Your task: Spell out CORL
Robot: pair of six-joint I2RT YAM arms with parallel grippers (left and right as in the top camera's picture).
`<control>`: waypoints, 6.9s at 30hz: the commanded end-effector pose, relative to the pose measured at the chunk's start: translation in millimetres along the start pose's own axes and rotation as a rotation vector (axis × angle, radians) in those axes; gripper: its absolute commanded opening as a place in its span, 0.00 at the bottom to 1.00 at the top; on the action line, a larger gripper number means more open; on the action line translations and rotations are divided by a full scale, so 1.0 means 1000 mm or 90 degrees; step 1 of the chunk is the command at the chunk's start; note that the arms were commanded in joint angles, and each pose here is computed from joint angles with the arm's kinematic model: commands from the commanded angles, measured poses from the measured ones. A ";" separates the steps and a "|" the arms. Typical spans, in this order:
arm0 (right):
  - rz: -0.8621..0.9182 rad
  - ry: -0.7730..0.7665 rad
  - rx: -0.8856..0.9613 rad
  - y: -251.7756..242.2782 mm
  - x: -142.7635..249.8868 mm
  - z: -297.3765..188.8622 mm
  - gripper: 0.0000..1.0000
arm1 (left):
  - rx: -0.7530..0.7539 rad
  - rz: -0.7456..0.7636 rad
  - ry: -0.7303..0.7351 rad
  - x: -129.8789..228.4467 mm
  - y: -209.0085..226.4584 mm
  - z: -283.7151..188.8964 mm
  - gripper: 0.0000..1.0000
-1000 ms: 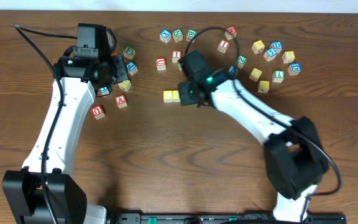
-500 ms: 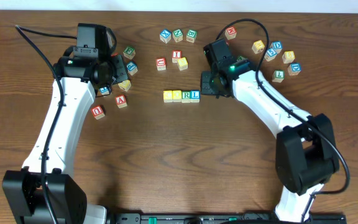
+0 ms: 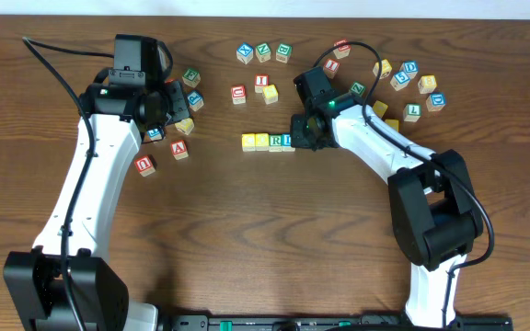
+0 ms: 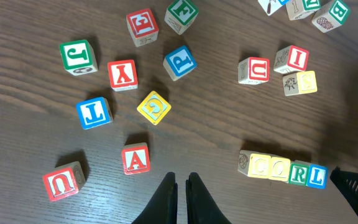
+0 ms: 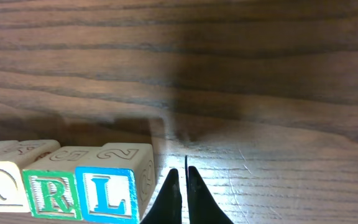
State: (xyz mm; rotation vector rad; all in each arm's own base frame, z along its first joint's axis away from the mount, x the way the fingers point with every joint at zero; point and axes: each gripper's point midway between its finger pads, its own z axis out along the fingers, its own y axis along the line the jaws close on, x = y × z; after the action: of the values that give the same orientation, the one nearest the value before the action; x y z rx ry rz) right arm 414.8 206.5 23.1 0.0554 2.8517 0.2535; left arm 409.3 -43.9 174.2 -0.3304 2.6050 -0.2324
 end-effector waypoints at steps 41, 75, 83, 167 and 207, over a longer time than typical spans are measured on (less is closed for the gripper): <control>-0.034 -0.219 -0.083 -0.022 -0.054 -0.201 0.50 | 0.030 0.042 -0.149 -0.029 -0.005 -0.100 0.37; 0.002 -0.442 0.067 -0.133 0.104 -0.418 0.99 | 0.030 0.042 -0.150 -0.020 -0.003 -0.115 0.98; -0.004 -0.612 0.041 -0.132 0.065 -0.402 0.99 | 0.030 0.042 -0.150 -0.020 -0.003 -0.115 0.98; -0.013 -0.771 -0.015 -0.175 0.114 -0.206 0.99 | 0.006 0.090 -0.510 0.082 0.079 -0.088 0.98; -0.013 -0.771 -0.015 -0.175 0.114 -0.206 0.99 | 0.008 0.091 -0.583 0.139 0.103 -0.059 0.98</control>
State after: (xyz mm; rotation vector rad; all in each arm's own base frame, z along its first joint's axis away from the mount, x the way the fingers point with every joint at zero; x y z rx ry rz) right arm 246.3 9.0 157.0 0.1279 1.6448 0.1748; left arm 242.9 22.3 153.5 -0.1743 1.6771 -0.0174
